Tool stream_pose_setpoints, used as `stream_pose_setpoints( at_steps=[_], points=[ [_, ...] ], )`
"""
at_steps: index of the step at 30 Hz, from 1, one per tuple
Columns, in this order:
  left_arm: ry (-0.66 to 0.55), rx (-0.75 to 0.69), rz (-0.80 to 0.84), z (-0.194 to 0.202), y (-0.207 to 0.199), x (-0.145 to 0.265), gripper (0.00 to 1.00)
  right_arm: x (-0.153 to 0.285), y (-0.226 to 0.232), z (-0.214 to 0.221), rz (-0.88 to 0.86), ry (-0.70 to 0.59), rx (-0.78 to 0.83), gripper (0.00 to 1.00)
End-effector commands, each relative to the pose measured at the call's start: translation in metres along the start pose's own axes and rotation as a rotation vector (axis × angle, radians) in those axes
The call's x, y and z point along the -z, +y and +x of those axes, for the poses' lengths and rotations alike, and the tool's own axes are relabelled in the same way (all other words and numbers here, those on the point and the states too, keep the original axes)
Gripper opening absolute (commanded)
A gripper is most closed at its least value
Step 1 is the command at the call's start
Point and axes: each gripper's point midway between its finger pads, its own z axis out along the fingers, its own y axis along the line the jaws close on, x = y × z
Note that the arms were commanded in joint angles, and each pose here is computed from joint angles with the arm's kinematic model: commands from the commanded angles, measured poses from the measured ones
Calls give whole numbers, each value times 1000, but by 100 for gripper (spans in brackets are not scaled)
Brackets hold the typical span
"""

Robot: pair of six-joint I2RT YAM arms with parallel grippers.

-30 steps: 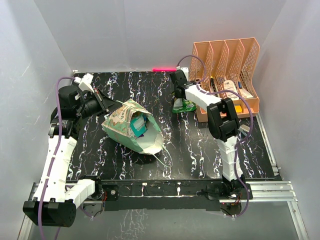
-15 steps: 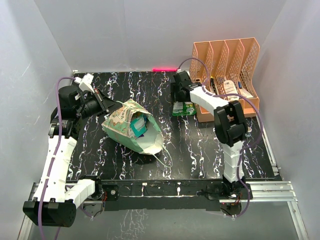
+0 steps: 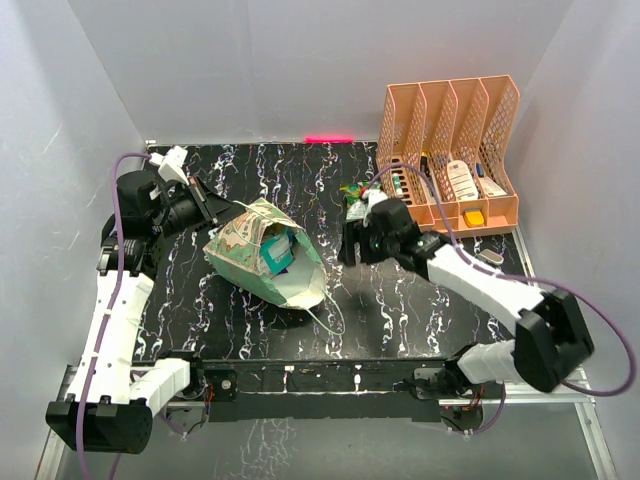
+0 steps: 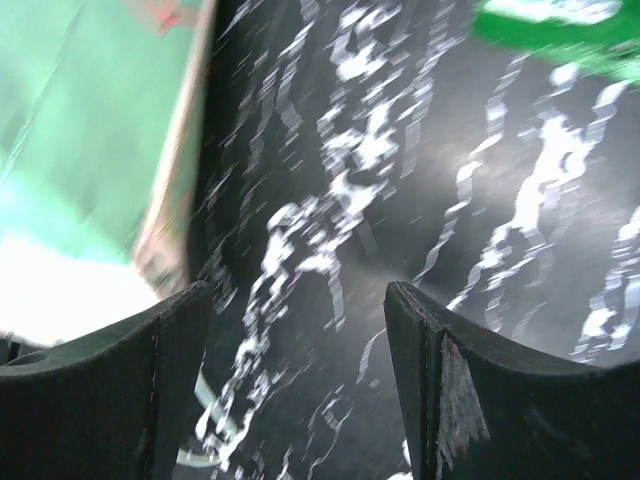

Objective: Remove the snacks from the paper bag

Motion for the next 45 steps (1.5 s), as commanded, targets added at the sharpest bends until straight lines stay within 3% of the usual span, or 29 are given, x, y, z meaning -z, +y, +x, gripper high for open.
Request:
stream_pose_setpoints(
  at_steps=[1,6,9,14,17,20,23,26,37,45],
  points=[
    [4,-17,32,-1,-7,1,0,40,74,0,-259,-107,89,73],
    [-13,-19,33,0,-7,3,0,85,145,-9,-509,-259,171,74],
    [-20,-8,40,-1,-8,2,0,99,184,-10,-650,-408,369,74],
    [1,-9,37,-2,-11,2,0,90,201,-31,-651,-565,640,72],
    [3,-11,34,-1,-10,3,0,83,210,-25,-696,-594,896,71],
    [-2,3,44,1,-8,1,0,69,210,-6,-727,-610,1270,70],
    [-9,11,52,3,-7,0,0,61,206,-11,-670,-663,1489,72],
    [-4,11,56,3,-8,0,0,44,201,-5,-653,-633,1705,70],
    [1,8,66,2,-12,1,0,-30,197,-17,-537,-493,1891,70],
    [2,1,56,3,-11,2,0,-52,180,-2,-509,-380,1890,55]
  ],
)
